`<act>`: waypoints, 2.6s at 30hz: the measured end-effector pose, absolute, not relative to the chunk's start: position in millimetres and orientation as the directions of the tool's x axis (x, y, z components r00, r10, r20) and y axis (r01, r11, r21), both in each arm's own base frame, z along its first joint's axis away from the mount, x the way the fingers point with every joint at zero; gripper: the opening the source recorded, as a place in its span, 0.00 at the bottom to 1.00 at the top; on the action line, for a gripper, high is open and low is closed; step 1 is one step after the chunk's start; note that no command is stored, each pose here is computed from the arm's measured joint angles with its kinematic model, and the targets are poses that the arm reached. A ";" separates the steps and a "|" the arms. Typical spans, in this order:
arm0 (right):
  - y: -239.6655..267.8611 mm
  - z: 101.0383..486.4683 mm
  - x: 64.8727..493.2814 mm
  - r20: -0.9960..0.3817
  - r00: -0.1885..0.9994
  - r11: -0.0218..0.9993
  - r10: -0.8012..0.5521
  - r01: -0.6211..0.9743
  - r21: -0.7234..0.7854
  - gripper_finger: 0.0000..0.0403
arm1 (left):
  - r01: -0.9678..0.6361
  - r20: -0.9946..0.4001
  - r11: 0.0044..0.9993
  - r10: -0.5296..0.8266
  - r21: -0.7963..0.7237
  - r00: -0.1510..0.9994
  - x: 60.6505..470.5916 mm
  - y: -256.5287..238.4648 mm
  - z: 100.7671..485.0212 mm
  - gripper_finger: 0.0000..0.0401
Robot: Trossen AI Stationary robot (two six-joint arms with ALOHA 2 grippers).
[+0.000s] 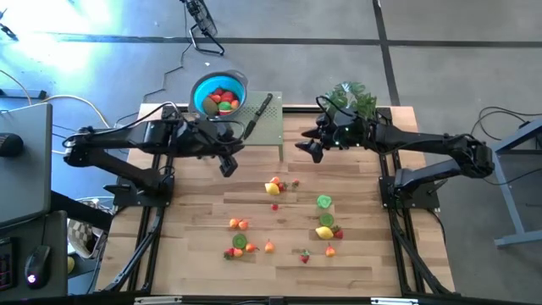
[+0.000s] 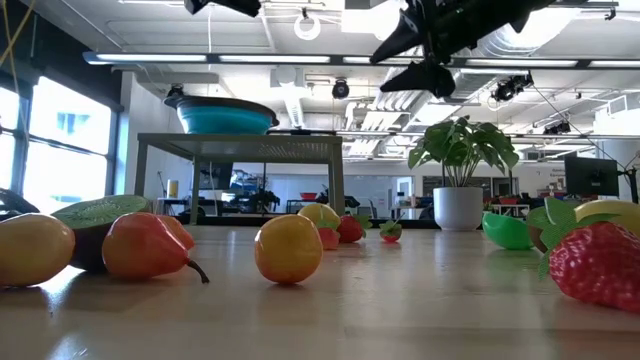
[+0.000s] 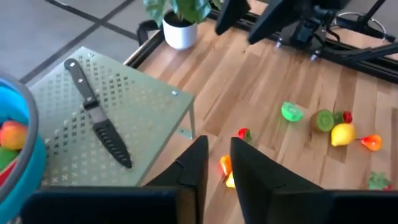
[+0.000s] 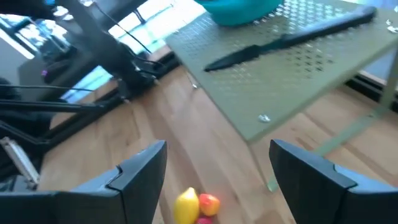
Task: Pick & Place Fruit
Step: Put the orange pear into the strainer bowl on the shelf
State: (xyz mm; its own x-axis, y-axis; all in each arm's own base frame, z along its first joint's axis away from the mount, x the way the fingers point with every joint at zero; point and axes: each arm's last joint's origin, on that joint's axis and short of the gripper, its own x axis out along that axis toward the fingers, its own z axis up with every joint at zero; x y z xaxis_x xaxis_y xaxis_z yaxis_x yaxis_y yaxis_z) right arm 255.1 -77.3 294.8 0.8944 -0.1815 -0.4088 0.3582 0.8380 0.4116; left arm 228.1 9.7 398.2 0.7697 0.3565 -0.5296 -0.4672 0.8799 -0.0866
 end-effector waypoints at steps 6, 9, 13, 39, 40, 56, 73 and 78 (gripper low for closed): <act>-63.0 297.5 260.2 -0.381 0.915 0.860 -0.133 0.297 0.416 0.69 | -0.429 -0.473 0.890 0.315 -0.154 0.823 213.7 8.6 376.9 0.02; -55.1 297.2 261.9 -0.384 0.917 0.865 -0.105 0.275 0.420 0.69 | -0.402 -0.427 0.893 0.289 -0.201 0.857 209.6 7.8 366.6 0.01; -46.3 297.2 263.6 -0.385 0.919 0.865 -0.086 0.261 0.430 0.69 | -0.395 -0.405 0.893 0.287 -0.215 0.868 206.3 7.8 353.0 0.03; -24.6 282.5 258.3 -0.528 0.842 0.878 0.112 0.166 0.449 0.69 | -0.394 -0.350 0.868 0.284 -0.301 0.893 210.8 -33.7 338.6 0.02; -23.7 284.8 259.9 -0.504 0.856 0.880 0.114 0.149 0.451 0.69 | -0.399 -0.349 0.867 0.291 -0.298 0.891 210.2 -36.5 338.3 0.01; -22.7 316.4 272.6 -0.185 0.983 0.938 -0.012 0.075 0.337 0.69 | -0.485 -0.520 0.769 0.237 -0.415 0.821 203.9 -81.5 312.4 0.00; -23.0 316.3 272.6 -0.186 0.982 0.927 -0.021 0.088 0.364 0.69 | -0.557 -0.837 0.821 0.213 -0.127 0.505 209.7 -103.3 314.7 0.00; -23.0 316.3 272.5 -0.187 0.982 0.934 -0.021 0.085 0.346 0.69 | -0.491 -0.851 0.865 0.177 -0.106 0.495 209.8 -104.5 313.3 0.00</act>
State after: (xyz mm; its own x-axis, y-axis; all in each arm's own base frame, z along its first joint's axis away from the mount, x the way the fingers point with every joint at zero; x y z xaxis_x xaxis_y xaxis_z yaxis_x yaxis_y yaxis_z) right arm 272.5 -23.0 316.3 0.9822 -0.0205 -0.1867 0.0853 0.9343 0.3462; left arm 209.8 -104.5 313.3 0.4949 0.1767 -0.8508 -0.4912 0.8646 -0.1061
